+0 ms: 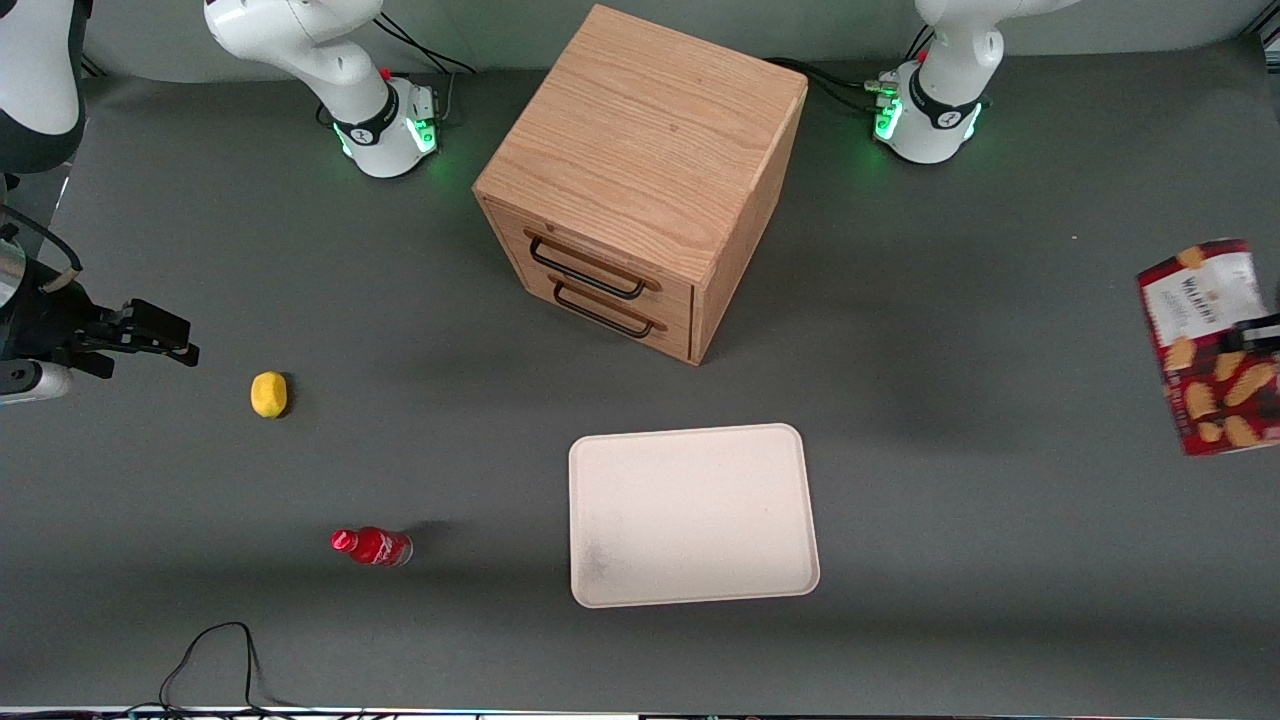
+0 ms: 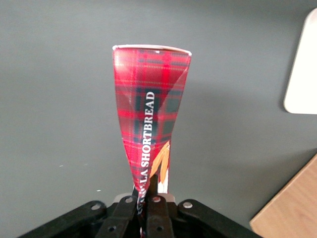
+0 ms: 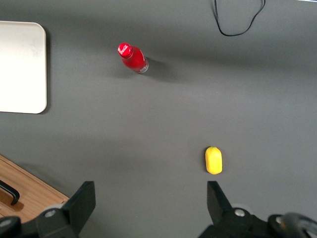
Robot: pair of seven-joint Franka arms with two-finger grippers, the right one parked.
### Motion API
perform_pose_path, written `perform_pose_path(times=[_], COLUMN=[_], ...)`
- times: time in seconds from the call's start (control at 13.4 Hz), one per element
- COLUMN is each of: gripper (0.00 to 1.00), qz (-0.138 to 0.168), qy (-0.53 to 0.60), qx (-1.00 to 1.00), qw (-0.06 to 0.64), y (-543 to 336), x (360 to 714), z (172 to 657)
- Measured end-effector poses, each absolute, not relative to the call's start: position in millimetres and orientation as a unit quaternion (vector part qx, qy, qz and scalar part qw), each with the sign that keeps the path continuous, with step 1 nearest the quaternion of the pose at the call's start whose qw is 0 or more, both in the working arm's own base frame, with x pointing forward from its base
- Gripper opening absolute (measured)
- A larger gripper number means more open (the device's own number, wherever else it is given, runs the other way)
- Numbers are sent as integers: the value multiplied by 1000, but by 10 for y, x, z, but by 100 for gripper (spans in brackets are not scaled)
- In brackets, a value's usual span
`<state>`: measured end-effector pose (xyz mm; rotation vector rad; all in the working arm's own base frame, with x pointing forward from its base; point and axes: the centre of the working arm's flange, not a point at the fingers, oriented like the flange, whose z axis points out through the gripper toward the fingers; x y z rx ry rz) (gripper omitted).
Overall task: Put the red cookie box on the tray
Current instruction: 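Carry the box over the white tray and lower it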
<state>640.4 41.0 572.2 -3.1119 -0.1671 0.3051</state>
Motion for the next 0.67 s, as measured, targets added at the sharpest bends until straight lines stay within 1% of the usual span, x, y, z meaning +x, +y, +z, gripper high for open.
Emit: perform_pose_path(times=[0.22,0.37,0.67], gripper=[3,3,3], qz=[99,92,89], qy=[-47,-42,-63], qx=[-994,-995,-994], qw=[14,13,-9], y=[-416,-882,-1510], x=[6618,6740,6862], z=[5506,5322,4964])
